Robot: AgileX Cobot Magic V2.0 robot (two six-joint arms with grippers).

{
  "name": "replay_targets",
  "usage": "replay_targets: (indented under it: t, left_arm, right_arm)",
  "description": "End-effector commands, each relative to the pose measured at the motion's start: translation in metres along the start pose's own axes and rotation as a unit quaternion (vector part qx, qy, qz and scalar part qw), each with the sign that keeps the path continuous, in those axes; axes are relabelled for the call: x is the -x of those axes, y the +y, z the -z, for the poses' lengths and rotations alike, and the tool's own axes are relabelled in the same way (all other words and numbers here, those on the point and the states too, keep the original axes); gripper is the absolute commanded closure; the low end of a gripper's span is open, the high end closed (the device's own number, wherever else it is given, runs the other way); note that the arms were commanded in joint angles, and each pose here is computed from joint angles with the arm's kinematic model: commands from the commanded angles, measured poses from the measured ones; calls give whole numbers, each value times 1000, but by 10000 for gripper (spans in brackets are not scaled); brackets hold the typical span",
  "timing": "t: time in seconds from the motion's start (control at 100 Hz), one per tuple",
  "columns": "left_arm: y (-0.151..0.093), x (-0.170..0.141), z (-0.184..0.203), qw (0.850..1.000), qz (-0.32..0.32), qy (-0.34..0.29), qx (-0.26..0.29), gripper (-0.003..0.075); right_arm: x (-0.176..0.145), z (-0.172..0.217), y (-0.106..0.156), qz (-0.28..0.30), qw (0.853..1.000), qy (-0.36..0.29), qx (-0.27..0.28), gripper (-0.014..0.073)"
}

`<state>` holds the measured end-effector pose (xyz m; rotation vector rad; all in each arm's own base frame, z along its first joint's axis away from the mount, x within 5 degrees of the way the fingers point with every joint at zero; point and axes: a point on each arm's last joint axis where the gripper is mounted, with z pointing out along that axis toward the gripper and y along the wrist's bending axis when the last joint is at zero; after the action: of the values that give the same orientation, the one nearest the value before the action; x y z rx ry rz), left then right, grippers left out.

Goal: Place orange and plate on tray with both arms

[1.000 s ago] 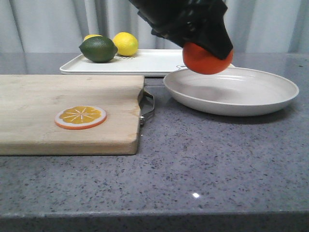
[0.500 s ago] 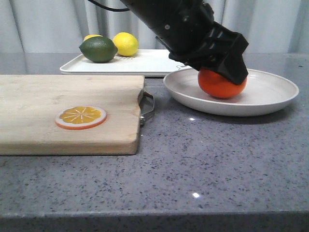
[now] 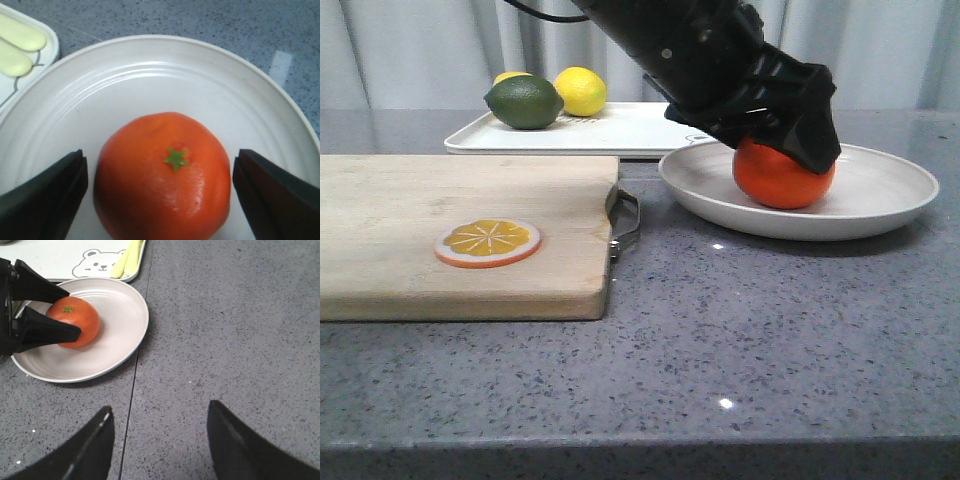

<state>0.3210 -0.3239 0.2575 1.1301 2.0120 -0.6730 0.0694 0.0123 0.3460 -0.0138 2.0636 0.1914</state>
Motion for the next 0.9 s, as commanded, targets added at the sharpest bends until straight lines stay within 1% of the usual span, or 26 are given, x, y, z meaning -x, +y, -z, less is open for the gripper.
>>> replay_targets:
  t: [0.0, 0.14, 0.24, 0.33, 0.56, 0.7, 0.82, 0.89]
  left_arm:
    - [-9, 31, 29, 998, -5, -60, 6, 143]
    - [-13, 41, 46, 997, -11, -78, 7, 143]
    - [-19, 52, 66, 995, 0, -101, 7, 143]
    - [-23, 62, 89, 992, -5, -125, 11, 143]
    - [-33, 78, 146, 983, -52, -171, 41, 156]
    - [-27, 70, 174, 979, -50, -184, 68, 156]
    - [-16, 46, 193, 980, -30, -171, 94, 156]
    - [-9, 30, 210, 977, -17, -176, 123, 156]
  right_arm:
    - [16, 4, 2, 4, 999, -48, 3, 166]
    - [17, 4, 2, 4, 999, -54, 3, 166]
    - [17, 4, 1, 8, 998, -56, -2, 166]
    - [17, 4, 0, 11, 998, -56, -5, 166]
    - [18, 4, 0, 11, 998, -63, -4, 166]
    - [21, 4, 0, 12, 997, -75, -4, 166]
    - [22, 5, 0, 12, 997, -82, -4, 166]
    - [22, 5, 0, 12, 996, -84, -4, 166]
